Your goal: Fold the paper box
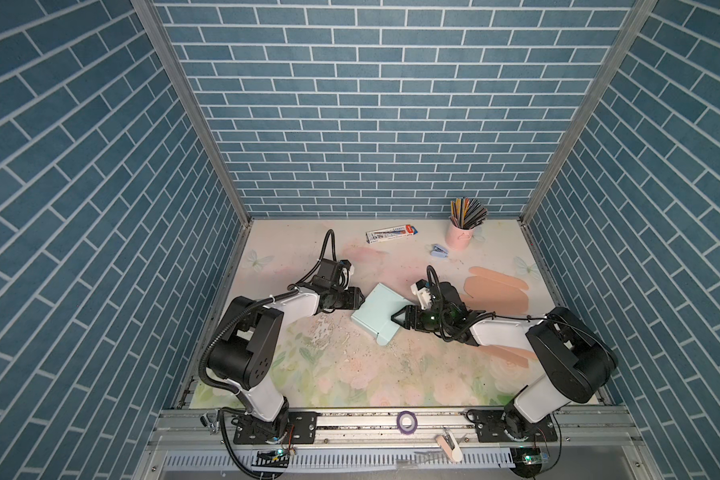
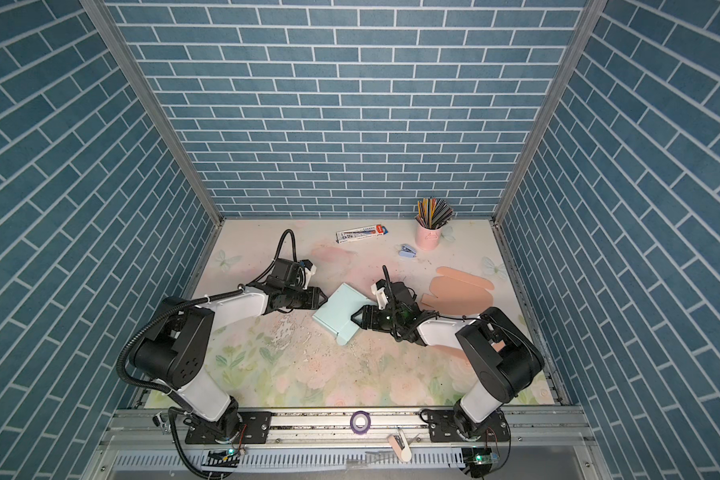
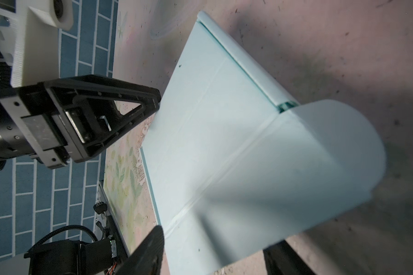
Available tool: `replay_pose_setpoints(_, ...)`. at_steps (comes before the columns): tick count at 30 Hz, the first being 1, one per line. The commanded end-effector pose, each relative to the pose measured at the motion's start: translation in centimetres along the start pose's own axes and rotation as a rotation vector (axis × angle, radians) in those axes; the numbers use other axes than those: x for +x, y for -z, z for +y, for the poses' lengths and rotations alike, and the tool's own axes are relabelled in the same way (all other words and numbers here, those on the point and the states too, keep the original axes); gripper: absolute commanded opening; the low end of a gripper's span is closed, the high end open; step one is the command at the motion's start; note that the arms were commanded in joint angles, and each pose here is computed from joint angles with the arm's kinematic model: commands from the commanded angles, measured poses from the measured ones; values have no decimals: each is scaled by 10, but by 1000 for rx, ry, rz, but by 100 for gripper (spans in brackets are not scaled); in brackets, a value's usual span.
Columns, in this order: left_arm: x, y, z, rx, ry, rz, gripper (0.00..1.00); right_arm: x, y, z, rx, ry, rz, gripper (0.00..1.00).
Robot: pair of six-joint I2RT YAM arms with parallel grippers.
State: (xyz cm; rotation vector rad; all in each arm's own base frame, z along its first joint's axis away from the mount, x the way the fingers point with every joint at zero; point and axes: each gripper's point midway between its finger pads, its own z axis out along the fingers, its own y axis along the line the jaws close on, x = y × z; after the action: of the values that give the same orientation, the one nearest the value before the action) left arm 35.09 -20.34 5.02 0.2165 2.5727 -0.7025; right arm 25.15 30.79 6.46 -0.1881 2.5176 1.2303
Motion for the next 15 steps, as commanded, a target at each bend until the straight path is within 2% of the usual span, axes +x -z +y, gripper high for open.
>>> replay_pose_setpoints(1, 3, -5, 6, -15, -8, 16, 51, -9, -3, 13, -38, -4, -9, 66)
replay_pose_setpoints(15, 11, -8, 18, -57, -9, 29, 47, -25, 3, 38, -68, 45, -35, 65)
